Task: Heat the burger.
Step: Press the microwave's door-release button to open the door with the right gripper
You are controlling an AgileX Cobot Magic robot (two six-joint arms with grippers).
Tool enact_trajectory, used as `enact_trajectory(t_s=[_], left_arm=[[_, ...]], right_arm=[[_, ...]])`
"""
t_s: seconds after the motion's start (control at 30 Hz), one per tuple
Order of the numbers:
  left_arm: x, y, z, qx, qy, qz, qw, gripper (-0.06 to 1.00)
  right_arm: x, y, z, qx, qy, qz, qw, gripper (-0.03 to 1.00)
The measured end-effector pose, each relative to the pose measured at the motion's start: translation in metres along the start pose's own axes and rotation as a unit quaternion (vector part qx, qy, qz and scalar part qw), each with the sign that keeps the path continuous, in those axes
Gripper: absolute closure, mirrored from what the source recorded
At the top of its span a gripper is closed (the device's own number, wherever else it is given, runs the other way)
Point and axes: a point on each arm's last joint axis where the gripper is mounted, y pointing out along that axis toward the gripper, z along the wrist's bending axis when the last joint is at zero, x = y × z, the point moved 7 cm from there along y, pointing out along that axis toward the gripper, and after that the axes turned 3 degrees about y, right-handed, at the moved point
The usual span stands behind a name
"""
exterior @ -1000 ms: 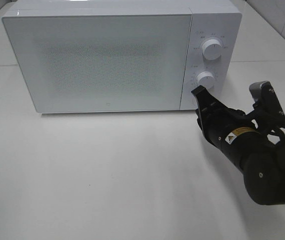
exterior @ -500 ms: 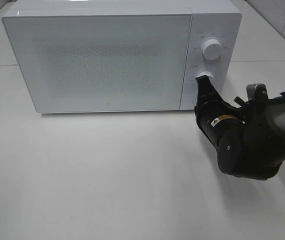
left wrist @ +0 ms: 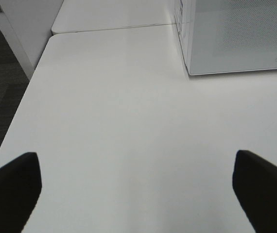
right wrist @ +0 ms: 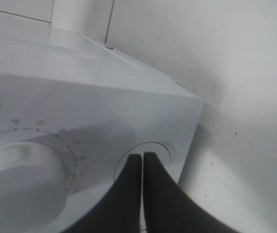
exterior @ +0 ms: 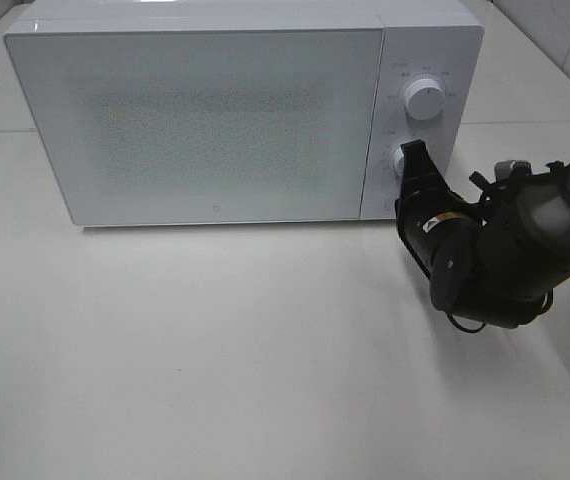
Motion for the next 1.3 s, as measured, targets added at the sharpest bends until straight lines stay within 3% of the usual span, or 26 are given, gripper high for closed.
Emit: enact_trajectory(t_s=[0.2, 1.3], left_arm=[[0.0, 0.0, 0.0, 0.0, 0.0, 0.0, 1.0, -0.05], [0.0, 0.0, 0.0, 0.0, 0.0, 0.0, 1.0, -0.05]], right_arm=[[-0.005, 0.006, -0.01, -0.014, 0.007, 0.007, 1.0, 0.94], [-0.008, 0.013, 0.002, 0.018, 0.012, 0.007, 1.0, 0.94]])
